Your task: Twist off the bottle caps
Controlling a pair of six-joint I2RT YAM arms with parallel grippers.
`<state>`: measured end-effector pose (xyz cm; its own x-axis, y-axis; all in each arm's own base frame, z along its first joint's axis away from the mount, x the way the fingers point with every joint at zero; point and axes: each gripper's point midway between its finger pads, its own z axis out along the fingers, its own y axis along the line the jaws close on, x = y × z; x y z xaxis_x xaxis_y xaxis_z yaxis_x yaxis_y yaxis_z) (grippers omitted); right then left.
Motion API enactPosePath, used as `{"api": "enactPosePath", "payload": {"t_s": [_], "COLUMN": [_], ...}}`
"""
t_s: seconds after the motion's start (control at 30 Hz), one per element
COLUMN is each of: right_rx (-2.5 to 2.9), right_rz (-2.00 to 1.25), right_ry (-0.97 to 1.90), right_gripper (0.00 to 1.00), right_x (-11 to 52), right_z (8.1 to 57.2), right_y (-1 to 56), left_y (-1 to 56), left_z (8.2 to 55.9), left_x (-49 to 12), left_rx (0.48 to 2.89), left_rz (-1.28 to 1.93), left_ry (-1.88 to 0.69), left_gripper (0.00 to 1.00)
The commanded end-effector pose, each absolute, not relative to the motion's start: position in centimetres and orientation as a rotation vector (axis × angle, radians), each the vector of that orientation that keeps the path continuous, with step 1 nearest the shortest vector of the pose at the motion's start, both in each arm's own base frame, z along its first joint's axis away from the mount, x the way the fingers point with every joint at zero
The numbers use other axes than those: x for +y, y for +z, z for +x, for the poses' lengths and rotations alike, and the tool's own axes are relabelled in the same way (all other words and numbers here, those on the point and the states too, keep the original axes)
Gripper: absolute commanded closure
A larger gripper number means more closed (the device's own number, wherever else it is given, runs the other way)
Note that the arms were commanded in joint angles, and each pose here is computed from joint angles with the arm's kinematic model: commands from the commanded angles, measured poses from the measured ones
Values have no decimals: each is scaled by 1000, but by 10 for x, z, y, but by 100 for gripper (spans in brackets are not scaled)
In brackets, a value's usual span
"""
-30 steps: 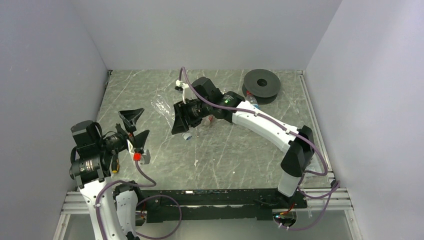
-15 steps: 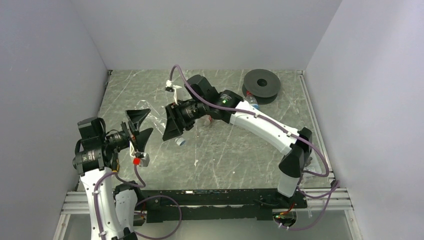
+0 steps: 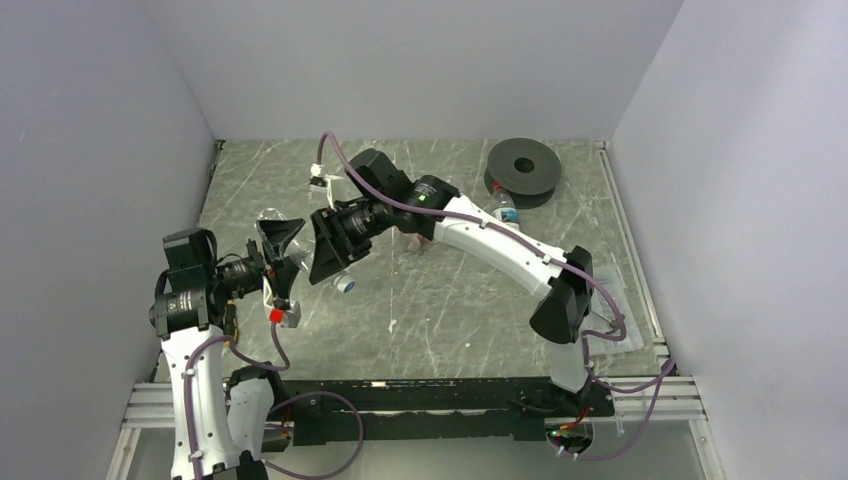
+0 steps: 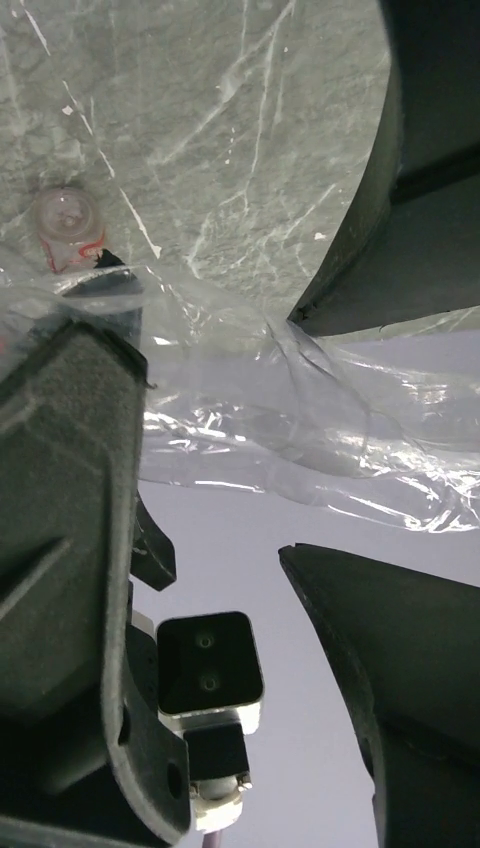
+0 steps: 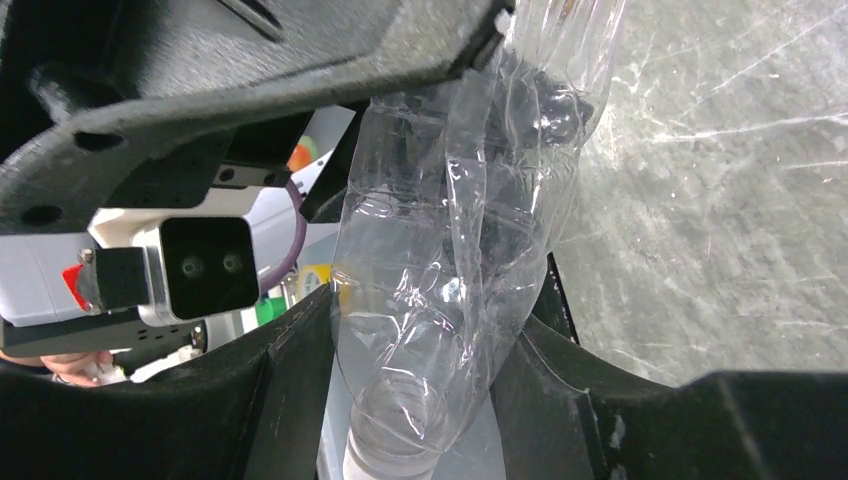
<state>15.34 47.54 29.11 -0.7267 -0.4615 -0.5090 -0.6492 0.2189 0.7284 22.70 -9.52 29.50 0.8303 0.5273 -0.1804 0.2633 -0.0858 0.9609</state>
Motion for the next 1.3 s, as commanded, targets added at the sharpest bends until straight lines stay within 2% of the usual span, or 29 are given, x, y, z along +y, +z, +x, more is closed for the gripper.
{"api": "enactPosePath", "payload": {"t_s": [0.0, 0.23, 0.33, 0.5, 0.57, 0.7, 0.73, 0.87, 1.03, 1.17, 1.27], "right_rx": [2246, 2249, 2255, 2249, 2245, 2202, 2181, 2060, 1945, 1895, 1850], "right_rz": [-1109, -1130, -1135, -1075, -1037, -909, -865, -707, -584, -566, -561], "right_ry": [1583, 1582, 1550, 1502, 1464, 1350, 1307, 1128, 1051, 1044, 1061], "right_gripper": [47, 43, 30, 24, 22, 4, 1, 0, 0, 2, 4], "right_x": [482, 484, 483, 478, 473, 453, 445, 413, 400, 408, 420], "right_z": [143, 141, 146, 165, 176, 213, 224, 252, 257, 250, 242], "right_y": [316, 315, 316, 322, 327, 353, 363, 402, 420, 428, 439], "left_y": [306, 298, 297, 299, 300, 302, 303, 308, 311, 303, 299], "left_z": [230, 229, 230, 232, 232, 233, 234, 241, 234, 224, 217], "left_x": [-98, -96, -96, -94, -93, -91, -89, -81, -81, -88, -94], "left_rx": [414, 429, 440, 484, 498, 580, 614, 908, 1419, 1644, 1706], "left_rz": [1762, 1795, 1798, 1783, 1778, 1743, 1729, 1571, 1251, 1050, 939], "left_ry": [427, 426, 423, 407, 400, 359, 346, 175, -282, -560, -652], "left_gripper": [21, 33, 42, 61, 62, 63, 64, 69, 73, 78, 78]}}
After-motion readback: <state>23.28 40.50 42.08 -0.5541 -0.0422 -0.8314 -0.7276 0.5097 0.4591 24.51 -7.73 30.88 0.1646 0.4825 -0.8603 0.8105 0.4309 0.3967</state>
